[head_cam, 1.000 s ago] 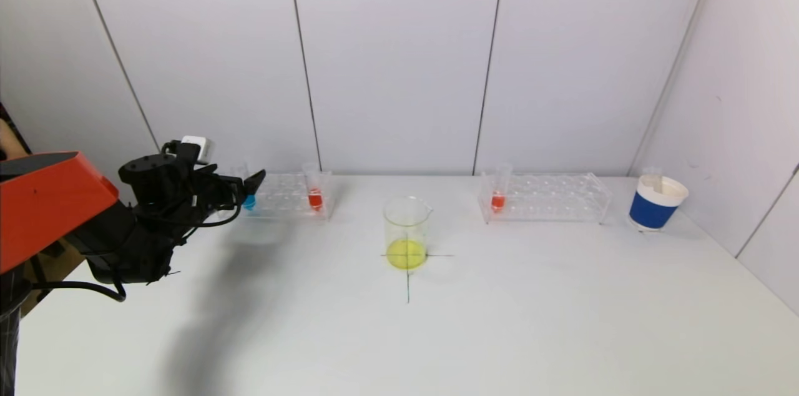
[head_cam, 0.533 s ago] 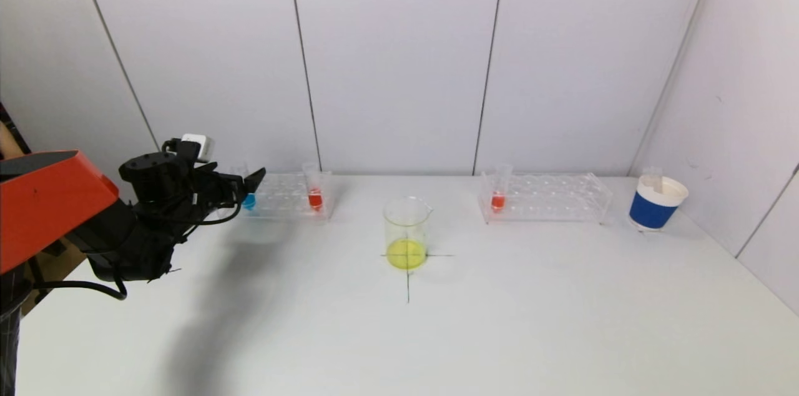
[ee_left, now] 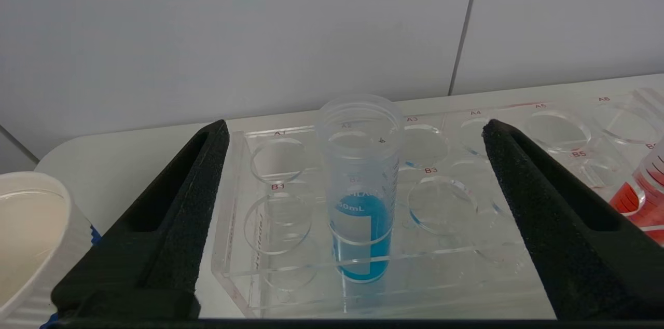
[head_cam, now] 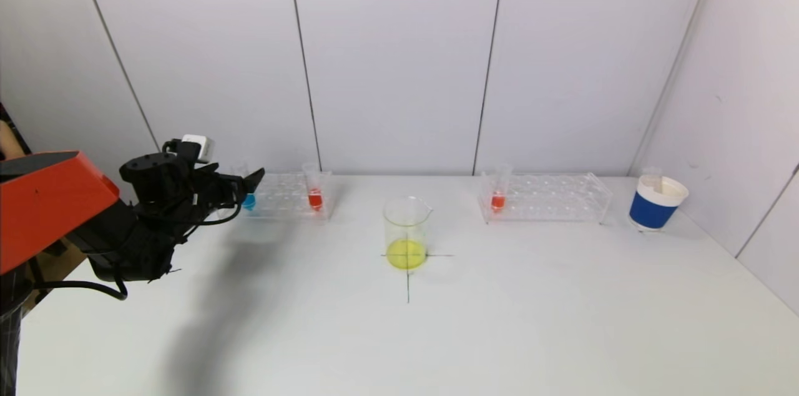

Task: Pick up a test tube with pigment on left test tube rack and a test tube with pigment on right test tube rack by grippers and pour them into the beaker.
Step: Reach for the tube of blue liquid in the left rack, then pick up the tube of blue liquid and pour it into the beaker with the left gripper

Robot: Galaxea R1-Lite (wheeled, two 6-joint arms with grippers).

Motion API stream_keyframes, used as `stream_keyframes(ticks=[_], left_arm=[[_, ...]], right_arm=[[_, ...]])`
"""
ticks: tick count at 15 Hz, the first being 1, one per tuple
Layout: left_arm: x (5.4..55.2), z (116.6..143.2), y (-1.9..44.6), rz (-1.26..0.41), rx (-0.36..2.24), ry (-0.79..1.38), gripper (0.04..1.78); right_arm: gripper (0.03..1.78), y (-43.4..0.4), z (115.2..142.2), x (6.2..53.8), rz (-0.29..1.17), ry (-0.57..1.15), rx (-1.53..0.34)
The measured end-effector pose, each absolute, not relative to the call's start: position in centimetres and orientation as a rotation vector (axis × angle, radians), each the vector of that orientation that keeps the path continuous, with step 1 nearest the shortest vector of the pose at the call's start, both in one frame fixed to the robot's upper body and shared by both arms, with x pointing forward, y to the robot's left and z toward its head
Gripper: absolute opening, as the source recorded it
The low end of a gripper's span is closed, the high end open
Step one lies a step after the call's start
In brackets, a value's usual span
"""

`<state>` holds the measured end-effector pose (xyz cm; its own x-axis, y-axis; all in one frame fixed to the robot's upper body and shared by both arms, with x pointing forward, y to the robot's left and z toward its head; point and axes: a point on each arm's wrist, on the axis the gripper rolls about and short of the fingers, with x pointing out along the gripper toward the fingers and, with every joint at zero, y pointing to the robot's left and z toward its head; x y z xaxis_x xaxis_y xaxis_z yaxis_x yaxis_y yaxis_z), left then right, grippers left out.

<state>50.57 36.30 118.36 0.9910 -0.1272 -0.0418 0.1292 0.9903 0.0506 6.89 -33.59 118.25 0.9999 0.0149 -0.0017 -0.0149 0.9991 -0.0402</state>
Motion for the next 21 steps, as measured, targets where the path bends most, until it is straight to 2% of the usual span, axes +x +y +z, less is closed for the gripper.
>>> stream_keyframes(ticks=[3, 7, 8, 9, 21], left_arm=[[50.73, 118.26, 36.32, -0.129, 0.053, 0.037, 1.38], [50.82, 118.20, 36.34, -0.128, 0.053, 0.037, 0.67], [50.83, 118.21, 36.34, -0.128, 0.053, 0.037, 0.52], [50.83, 118.19, 36.31, -0.129, 0.053, 0.037, 0.46], [50.88, 118.10, 36.33, -0.127, 0.053, 0.038, 0.43]], right_arm=[[1.77, -33.59, 118.25, 6.89, 0.015, 0.001, -0.040], [1.77, -33.59, 118.25, 6.89, 0.015, 0.001, -0.039], [1.77, -33.59, 118.25, 6.89, 0.015, 0.001, -0.039], [1.77, -33.60, 118.25, 6.89, 0.015, 0.001, -0.040], [1.77, -33.59, 118.25, 6.89, 0.015, 0.001, -0.040]])
